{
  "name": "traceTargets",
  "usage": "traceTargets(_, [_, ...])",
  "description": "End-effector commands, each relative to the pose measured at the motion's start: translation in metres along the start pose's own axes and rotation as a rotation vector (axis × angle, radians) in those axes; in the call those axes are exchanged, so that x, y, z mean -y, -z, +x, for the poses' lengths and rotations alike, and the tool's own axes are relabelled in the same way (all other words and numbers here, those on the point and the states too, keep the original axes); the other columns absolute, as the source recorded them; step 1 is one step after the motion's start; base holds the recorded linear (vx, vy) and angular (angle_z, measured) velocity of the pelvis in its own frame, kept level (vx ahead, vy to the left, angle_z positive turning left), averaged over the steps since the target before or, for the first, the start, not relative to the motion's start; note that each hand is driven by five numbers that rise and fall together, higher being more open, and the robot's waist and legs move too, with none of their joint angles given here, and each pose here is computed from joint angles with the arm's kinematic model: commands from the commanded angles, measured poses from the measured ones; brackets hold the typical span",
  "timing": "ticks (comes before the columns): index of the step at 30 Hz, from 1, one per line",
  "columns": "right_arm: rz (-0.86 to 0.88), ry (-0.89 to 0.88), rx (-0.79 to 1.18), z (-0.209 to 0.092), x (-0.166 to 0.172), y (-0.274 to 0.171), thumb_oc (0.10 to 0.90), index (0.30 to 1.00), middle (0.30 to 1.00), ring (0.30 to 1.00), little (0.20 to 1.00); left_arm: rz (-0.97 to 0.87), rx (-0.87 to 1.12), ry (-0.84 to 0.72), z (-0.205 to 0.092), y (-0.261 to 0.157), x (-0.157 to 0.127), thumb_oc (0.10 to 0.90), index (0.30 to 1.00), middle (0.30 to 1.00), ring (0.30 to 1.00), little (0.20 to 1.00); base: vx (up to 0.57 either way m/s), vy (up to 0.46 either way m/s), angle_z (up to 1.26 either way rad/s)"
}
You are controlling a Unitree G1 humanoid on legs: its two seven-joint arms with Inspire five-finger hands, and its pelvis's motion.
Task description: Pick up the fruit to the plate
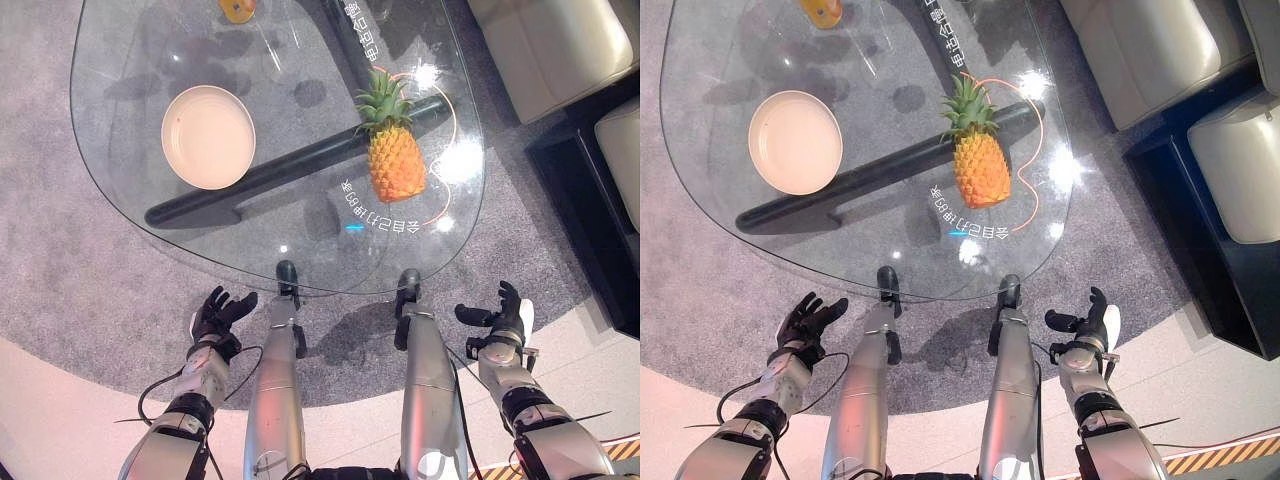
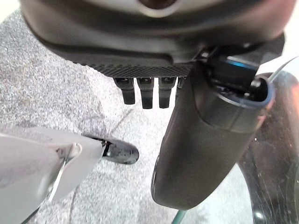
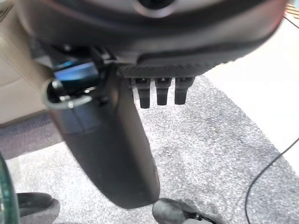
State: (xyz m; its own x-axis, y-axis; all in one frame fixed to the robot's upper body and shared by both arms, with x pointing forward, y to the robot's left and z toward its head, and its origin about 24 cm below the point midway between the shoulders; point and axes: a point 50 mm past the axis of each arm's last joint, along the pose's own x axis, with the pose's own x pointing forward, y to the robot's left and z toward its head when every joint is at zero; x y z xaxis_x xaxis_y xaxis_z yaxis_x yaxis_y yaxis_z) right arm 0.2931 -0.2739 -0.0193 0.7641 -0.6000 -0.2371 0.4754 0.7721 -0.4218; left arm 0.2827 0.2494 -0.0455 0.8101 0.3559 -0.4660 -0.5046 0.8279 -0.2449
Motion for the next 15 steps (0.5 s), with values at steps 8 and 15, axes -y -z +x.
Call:
traceTargets(8, [0.009, 0.11, 0.095, 0.01, 0.027, -0.014, 0.8, 0.9, 0.9, 0.9, 0.9, 0.037, 0.068, -0.05, 0.003, -0.016, -0.021, 0.8, 0.9, 0.9, 0.9, 0.9, 0.0, 0.0, 0.0])
traceTargets(15, [-0.006, 0.193, 0.081, 0.018, 0.05, -0.017, 0.8, 0.9, 0.9, 0.9, 0.9, 0.052, 0.061, -0.016, 0.003, -0.016, -0.02, 0.8, 0.9, 0.9, 0.9, 0.9, 0.0, -0.002, 0.0])
